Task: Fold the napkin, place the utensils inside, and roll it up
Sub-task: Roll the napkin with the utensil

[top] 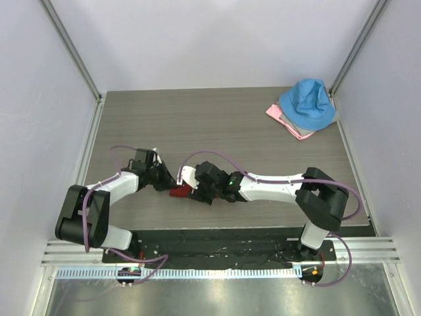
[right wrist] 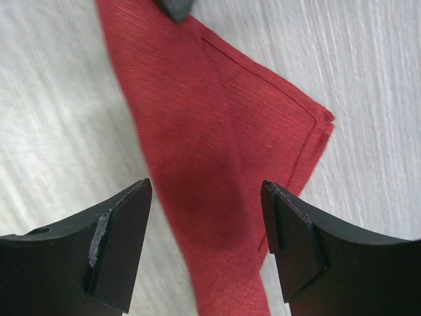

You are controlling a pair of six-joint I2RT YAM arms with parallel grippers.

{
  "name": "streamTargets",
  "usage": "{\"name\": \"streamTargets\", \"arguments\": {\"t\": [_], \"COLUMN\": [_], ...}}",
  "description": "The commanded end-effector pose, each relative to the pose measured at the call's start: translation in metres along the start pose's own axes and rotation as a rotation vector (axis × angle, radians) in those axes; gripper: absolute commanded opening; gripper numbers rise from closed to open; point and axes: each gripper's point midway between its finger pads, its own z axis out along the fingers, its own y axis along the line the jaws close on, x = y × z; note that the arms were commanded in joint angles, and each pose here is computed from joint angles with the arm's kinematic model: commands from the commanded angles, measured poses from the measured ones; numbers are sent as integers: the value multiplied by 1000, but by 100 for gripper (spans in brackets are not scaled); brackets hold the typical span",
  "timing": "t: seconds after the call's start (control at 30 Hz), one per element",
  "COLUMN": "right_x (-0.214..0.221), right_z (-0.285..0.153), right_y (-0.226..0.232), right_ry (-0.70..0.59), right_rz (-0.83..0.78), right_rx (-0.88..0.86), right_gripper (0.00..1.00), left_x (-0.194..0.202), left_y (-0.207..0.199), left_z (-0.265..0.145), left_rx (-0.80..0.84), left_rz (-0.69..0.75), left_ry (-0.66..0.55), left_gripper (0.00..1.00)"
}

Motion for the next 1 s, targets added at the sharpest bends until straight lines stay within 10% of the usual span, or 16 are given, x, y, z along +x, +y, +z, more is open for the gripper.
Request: {"name": "streamTargets", "arguments": {"t": [0.0, 0.77, 0.97], "right_x": [-14, 13, 26], "right_z": [4, 27, 35], "right_y": [-11, 12, 25], "right_ry": [-42, 48, 118], "right_rz": [-45, -55, 15], "right_rx": [60, -38, -195], "right_gripper": [75, 71, 44], "left_x": [-4, -12, -23], "left_y": [3, -2, -9], "left_z": [1, 5, 3], "left_rx": [-24, -11, 11], "left_rz": [17, 18, 30], "left_ry": [6, 16, -12], "left_gripper": [0, 0, 6]}}
